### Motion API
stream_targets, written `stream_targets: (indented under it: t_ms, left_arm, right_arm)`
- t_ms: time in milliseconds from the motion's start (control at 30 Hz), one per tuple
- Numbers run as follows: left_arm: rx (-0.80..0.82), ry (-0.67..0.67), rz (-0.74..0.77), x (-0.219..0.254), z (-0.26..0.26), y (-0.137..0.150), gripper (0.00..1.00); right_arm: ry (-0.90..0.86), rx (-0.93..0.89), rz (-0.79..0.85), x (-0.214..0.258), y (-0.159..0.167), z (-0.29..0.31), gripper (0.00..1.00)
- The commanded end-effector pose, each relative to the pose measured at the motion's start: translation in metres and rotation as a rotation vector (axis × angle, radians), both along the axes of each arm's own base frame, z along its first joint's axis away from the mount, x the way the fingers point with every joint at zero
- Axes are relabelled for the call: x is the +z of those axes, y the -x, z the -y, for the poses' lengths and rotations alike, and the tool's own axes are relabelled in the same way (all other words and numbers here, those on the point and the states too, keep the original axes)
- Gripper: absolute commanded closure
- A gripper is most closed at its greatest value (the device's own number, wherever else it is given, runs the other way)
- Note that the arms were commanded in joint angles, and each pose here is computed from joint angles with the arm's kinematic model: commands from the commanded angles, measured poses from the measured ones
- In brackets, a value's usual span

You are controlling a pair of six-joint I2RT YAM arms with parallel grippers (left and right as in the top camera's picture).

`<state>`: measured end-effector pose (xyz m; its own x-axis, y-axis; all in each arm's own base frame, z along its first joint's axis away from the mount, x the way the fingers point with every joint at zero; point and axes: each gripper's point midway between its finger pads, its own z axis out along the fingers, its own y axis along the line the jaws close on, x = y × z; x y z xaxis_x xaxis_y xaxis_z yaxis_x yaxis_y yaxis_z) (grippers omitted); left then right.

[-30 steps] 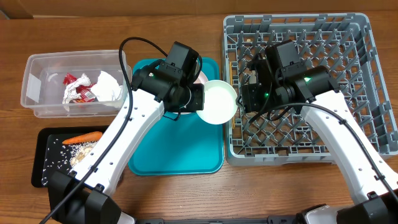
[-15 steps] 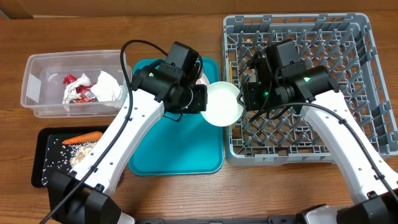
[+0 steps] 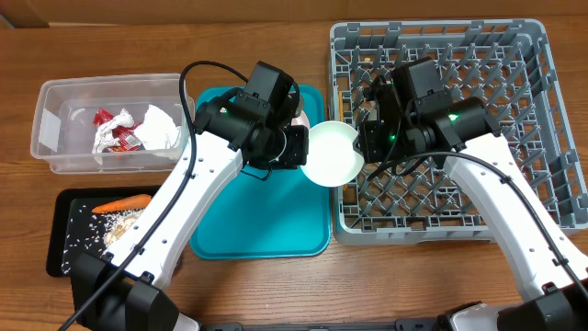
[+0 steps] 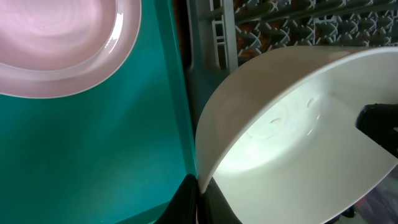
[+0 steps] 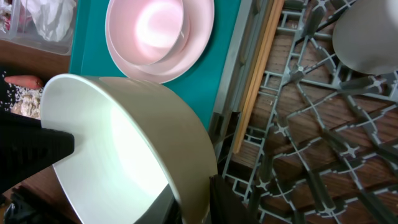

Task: Sort waste into correct bins and load items into the dishwasher

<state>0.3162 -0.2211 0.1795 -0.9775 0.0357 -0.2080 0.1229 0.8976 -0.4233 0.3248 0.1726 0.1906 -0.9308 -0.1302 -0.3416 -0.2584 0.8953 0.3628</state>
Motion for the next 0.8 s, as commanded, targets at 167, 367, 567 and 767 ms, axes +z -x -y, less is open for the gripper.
stream_targets:
  t_ms: [167,367,567,767]
  left_arm:
    - [-0.014,0.056,-0.005,0.012,0.009,0.003,0.83]
    - [-0.014,0.058,0.001,0.013,0.009,0.002,0.74]
    - [-0.021,0.065,0.022,0.015,0.011,-0.002,0.65]
    - [-0.165,0.148,0.146,0.047,0.025,-0.011,0.57]
  right_arm:
    - [0.003,-0.01,0.021,0.001,-0.006,0.002,0.96]
    - [0.003,-0.01,0.023,0.001,-0.007,0.002,0.96]
    - [-0.001,-0.01,0.034,0.002,-0.009,0.001,0.96]
    - [0.054,-0.041,0.086,0.003,-0.021,0.01,0.96]
